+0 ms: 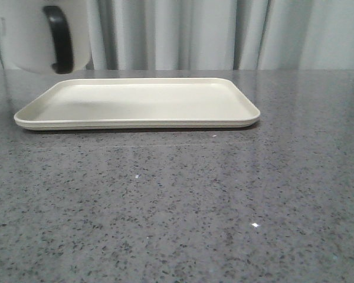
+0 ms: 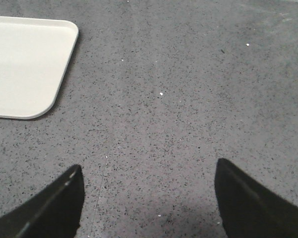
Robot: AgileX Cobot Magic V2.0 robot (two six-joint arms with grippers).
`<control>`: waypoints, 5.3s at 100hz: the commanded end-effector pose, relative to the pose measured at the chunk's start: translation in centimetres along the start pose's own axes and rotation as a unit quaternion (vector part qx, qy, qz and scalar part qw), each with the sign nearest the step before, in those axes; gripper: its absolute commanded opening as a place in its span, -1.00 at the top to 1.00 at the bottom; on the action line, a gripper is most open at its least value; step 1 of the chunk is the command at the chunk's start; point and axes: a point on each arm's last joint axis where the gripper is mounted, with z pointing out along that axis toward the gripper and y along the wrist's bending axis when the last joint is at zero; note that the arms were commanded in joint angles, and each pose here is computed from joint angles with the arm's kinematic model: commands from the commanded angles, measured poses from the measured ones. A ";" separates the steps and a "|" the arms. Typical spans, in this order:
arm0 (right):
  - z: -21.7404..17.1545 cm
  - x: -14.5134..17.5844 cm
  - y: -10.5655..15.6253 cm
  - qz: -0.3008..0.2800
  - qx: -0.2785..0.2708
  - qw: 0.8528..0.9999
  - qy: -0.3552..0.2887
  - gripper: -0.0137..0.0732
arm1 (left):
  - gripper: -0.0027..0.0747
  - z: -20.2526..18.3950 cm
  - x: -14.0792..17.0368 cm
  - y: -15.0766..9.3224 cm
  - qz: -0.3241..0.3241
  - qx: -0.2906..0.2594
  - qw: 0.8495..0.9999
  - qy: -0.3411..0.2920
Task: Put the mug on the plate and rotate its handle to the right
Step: 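Lower the mug onto the tray and open the left gripper, then raise the left gripper away from the mug, then lower the right gripper into the mug and grip its rim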
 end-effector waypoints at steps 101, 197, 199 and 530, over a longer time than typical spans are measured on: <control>-0.5 -1.8 0.0 0.002 0.003 0.998 -0.066 -0.58 | 0.98 9.3 -1.7 -2.0 -0.059 0.069 0.996 0.023; -0.5 -1.8 0.0 0.002 0.004 0.998 -0.067 -0.58 | -0.35 7.9 -2.0 -2.5 -0.028 0.077 0.997 0.009; -0.5 -1.8 0.0 0.002 0.004 0.998 -0.067 -0.58 | -0.35 7.6 -2.1 -2.6 -0.025 0.076 0.997 0.004; 26.4 -13.4 20.4 -0.111 -0.218 0.960 0.136 -0.58 | -0.35 -8.5 13.0 4.9 0.050 -0.175 0.983 -0.036</control>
